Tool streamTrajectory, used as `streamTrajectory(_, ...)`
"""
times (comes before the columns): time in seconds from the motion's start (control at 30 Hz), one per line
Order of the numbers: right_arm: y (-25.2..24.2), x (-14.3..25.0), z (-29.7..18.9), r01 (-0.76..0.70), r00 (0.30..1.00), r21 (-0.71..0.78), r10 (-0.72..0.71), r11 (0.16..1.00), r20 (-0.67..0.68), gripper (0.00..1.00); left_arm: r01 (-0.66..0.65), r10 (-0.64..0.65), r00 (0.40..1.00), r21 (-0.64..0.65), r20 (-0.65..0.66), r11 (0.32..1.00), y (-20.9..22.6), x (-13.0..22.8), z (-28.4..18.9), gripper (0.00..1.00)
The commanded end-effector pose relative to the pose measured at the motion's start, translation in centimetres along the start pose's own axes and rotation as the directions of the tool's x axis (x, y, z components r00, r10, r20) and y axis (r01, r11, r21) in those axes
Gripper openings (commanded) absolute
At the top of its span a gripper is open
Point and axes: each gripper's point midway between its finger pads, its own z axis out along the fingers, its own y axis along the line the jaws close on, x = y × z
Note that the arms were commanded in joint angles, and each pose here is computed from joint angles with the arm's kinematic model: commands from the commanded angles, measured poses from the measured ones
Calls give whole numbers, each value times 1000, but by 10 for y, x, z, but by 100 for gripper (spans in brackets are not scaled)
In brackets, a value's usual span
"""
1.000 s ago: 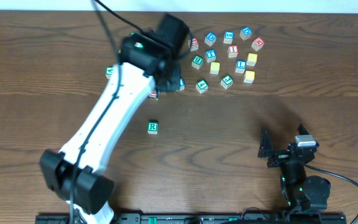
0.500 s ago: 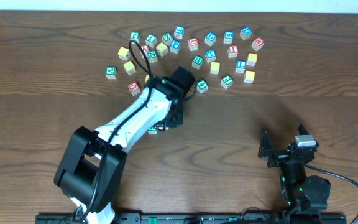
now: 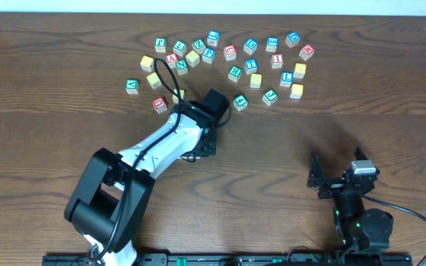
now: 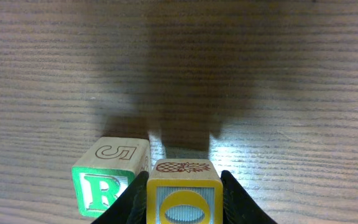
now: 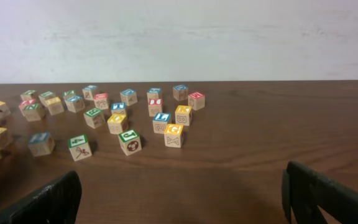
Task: Spell out ROBOT
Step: 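Carry the yellow O block and set it right of the R block, then move the left gripper to the cluster above the green B block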
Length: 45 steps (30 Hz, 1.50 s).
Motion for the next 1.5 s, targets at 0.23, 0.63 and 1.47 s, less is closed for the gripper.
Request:
streamTrajectory(0.23, 1, 1, 0, 15, 1000, -3, -15, 1000, 0, 99, 82, -82, 995, 3, 54, 997, -2, -11, 5, 23)
streamTrajectory(0.63, 1, 1, 0, 15, 1000, -3, -15, 1000, 0, 99, 104, -104, 994, -23, 17, 994, -1, -5, 21, 24)
streamTrajectory(1.47, 1, 1, 0, 15, 1000, -3, -15, 1000, 0, 99, -51, 30, 974, 87, 223, 995, -30, -68, -45, 46)
